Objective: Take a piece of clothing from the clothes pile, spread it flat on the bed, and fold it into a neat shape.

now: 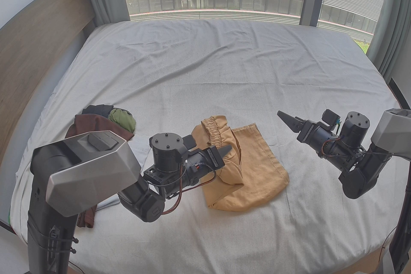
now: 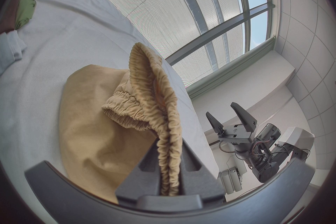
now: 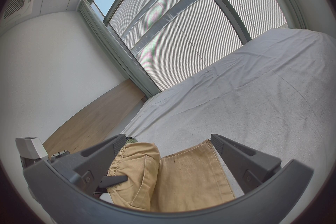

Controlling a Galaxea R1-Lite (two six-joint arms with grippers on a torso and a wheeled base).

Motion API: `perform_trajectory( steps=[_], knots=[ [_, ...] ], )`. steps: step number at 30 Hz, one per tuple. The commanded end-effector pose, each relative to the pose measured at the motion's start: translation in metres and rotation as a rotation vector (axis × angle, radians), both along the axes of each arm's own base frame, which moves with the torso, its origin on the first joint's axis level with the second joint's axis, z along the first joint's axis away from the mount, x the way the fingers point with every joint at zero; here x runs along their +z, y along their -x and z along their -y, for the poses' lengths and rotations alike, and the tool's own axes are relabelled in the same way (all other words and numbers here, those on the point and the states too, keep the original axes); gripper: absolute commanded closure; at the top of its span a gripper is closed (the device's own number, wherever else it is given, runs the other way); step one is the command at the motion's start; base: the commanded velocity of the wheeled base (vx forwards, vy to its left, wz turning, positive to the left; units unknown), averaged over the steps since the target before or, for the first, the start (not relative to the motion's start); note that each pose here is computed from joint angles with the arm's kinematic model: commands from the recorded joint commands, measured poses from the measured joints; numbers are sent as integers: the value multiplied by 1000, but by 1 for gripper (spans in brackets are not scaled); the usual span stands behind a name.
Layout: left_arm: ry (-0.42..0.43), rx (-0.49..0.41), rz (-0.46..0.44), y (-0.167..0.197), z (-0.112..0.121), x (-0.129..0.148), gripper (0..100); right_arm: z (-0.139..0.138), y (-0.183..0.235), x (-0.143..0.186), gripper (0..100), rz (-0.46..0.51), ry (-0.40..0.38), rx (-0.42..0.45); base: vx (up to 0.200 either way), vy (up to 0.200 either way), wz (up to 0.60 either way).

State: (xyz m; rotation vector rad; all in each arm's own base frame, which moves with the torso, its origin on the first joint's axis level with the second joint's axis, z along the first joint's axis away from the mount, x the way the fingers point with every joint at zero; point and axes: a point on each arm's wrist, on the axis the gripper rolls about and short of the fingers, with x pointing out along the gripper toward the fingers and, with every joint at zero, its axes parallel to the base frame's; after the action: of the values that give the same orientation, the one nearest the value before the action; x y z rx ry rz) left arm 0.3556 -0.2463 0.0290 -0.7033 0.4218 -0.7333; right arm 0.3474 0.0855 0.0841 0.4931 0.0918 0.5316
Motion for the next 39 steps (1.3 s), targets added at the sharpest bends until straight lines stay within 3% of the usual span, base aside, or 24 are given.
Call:
perform_trajectory(
  steps=[1, 22, 39],
  knots=[
    [-4, -9, -7, -1, 6, -8, 100, 0, 0, -2, 0, -4, 0, 0, 0, 0, 0],
    [-23, -66, -27, -7, 50, -9, 100, 0, -1, 2, 0, 7, -4, -1, 0, 0, 0],
    [-53, -65, -63, -11, 53, -23, 100, 0, -1, 4, 0, 13, -6, -1, 0, 0, 0]
  ],
)
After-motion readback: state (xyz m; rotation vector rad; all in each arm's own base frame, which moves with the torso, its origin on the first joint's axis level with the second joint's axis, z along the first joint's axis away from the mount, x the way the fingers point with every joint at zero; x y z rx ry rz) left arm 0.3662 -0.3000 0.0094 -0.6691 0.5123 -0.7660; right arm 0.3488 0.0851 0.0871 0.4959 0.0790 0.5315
